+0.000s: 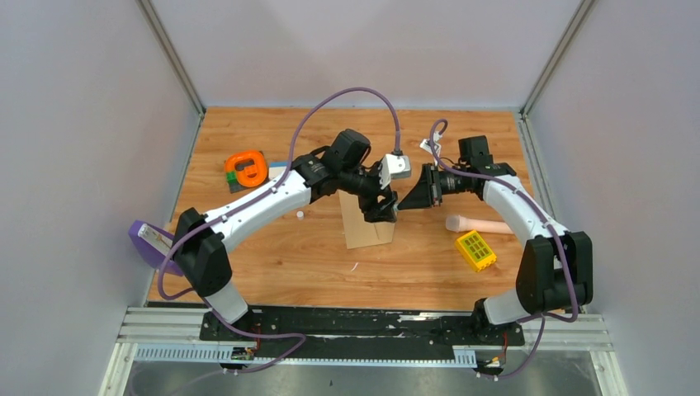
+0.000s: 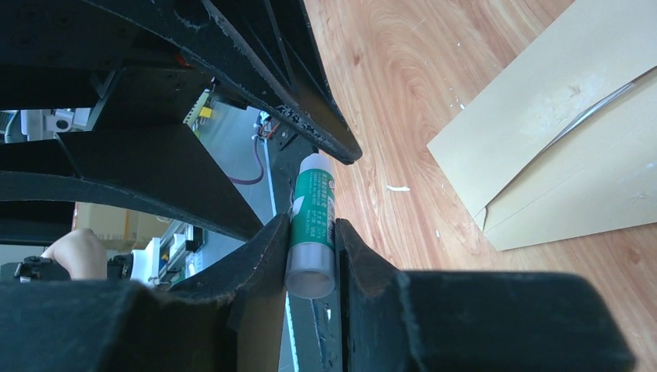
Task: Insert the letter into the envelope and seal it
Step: Unscrew the solid glue.
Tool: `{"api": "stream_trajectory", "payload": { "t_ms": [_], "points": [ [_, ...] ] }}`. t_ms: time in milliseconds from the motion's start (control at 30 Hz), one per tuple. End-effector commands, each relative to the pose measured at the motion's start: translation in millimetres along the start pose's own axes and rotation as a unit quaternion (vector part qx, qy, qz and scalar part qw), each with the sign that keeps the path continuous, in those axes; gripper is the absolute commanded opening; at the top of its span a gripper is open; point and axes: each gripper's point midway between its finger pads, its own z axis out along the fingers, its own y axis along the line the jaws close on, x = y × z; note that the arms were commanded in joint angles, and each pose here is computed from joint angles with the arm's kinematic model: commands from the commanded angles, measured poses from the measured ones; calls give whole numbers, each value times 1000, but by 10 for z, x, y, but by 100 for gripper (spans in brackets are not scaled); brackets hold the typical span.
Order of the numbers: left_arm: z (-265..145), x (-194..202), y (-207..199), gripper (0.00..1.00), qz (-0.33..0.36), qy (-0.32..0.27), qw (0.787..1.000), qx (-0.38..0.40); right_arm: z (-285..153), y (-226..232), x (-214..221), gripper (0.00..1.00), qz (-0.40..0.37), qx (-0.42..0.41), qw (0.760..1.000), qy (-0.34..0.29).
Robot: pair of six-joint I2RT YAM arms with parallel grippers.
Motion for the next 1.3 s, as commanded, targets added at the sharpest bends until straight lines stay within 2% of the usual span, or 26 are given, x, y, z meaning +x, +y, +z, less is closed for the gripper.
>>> {"api": "stream_trajectory", "payload": {
  "t_ms": [0, 333, 567, 733, 867, 1067, 1133, 1267],
  "points": [
    [-46, -130, 30, 78, 11, -20, 1000, -15, -23, 177, -104, 0, -47, -23, 999, -3],
    [74, 46, 29, 73, 0, -7, 1000, -4, -17, 372, -98, 0, -65, -52, 997, 0],
    [106, 19, 24, 55, -7, -10, 1000, 4, -2, 326, -84, 0, -61, -46, 997, 3],
    [122, 23, 6, 51, -8, -7, 1000, 8, 15, 328, -87, 0, -63, -43, 997, 5],
    [147, 30, -35, 40, -4, -3, 1000, 14, 17, 336, -95, 1, -67, -40, 997, 5],
    [173, 45, -56, 16, 0, 2, 1000, 15, 10, 328, -112, 19, -70, -33, 997, 4],
    [169, 38, -46, 8, 1, 1, 1000, 11, 12, 324, -122, 28, -69, -30, 997, 4],
    [150, 50, -53, 1, 3, 3, 1000, 10, -56, 284, -213, 47, -45, -14, 999, -7]
  ]
}}
